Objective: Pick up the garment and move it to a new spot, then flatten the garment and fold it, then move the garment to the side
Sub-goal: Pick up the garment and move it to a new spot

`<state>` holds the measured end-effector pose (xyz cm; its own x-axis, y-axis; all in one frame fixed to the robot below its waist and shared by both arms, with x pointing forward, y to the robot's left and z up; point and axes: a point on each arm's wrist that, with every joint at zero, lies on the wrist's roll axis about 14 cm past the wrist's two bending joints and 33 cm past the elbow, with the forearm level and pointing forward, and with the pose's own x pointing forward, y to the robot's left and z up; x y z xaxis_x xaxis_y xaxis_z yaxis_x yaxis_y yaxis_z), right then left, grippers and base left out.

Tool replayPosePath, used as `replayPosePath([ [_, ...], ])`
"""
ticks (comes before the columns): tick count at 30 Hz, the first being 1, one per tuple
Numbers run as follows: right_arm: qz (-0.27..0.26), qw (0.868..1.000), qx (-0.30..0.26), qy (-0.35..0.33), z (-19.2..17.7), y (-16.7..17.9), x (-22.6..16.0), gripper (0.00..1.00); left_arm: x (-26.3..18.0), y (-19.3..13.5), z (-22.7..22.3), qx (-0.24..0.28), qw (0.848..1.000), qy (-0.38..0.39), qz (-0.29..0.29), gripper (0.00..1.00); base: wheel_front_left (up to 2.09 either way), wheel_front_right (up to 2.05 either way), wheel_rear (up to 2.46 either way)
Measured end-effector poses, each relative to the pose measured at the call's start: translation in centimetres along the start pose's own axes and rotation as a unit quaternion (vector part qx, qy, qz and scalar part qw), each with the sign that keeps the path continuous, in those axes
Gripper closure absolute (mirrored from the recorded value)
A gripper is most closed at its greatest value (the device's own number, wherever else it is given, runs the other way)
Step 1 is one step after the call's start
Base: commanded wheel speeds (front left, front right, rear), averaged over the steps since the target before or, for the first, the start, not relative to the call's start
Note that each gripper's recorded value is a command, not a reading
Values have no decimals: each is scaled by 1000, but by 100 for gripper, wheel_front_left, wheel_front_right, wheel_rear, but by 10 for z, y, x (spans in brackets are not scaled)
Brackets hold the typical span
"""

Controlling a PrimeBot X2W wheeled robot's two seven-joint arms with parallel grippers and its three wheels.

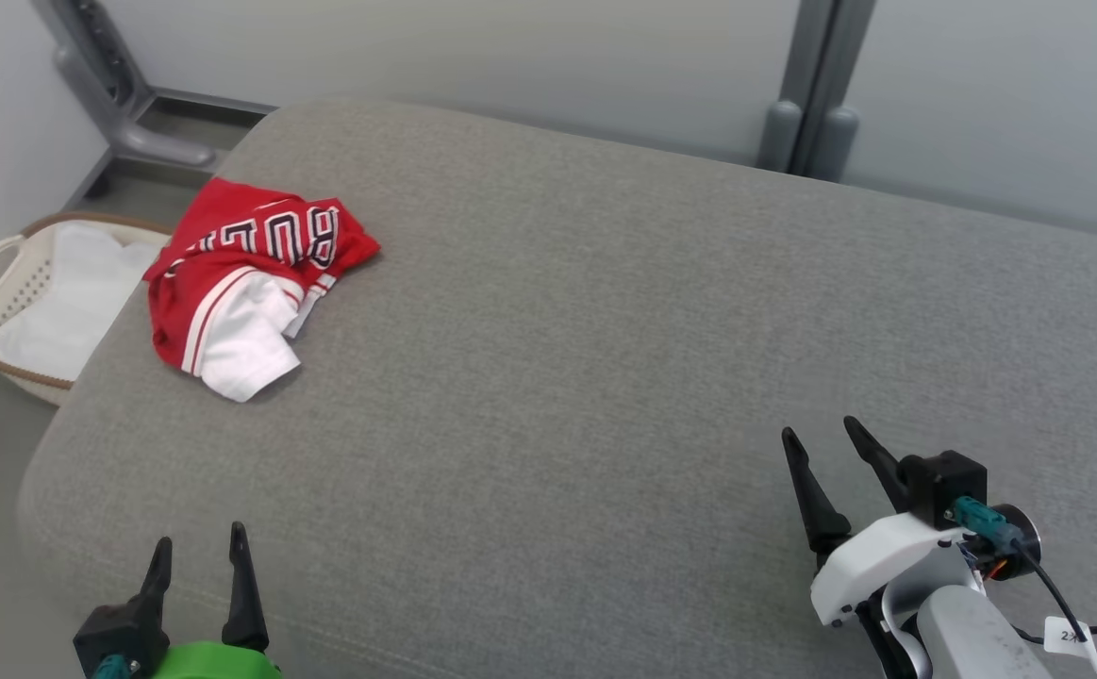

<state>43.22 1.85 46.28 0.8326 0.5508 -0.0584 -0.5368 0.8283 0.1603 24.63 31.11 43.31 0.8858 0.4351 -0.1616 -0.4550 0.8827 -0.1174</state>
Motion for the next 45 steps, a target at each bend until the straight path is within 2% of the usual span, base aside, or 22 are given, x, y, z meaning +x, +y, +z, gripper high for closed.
replayPosePath([
  [7,61,998,1,14,-10,40,23,0,-27,47,-5,-9,997,6,79,0,0,0,0],
  [11,82,997,0,14,-12,52,33,0,-28,52,-11,-15,995,19,93,0,0,0,0],
  [18,97,995,-12,1,-11,54,53,0,15,43,12,-32,996,-4,80,0,0,0,0],
  [24,91,995,-22,-25,-4,39,75,0,76,27,42,-8,998,-29,56,0,0,0,0],
  [31,75,997,-12,-25,-18,17,81,0,135,9,45,27,999,-11,21,0,0,0,0],
  [37,48,999,-8,-10,-37,-9,76,0,176,4,27,69,997,39,0,0,0,0,0],
  [45,17,1000,-6,-5,-46,-37,71,0,196,11,-25,100,985,137,9,0,0,0,0],
])
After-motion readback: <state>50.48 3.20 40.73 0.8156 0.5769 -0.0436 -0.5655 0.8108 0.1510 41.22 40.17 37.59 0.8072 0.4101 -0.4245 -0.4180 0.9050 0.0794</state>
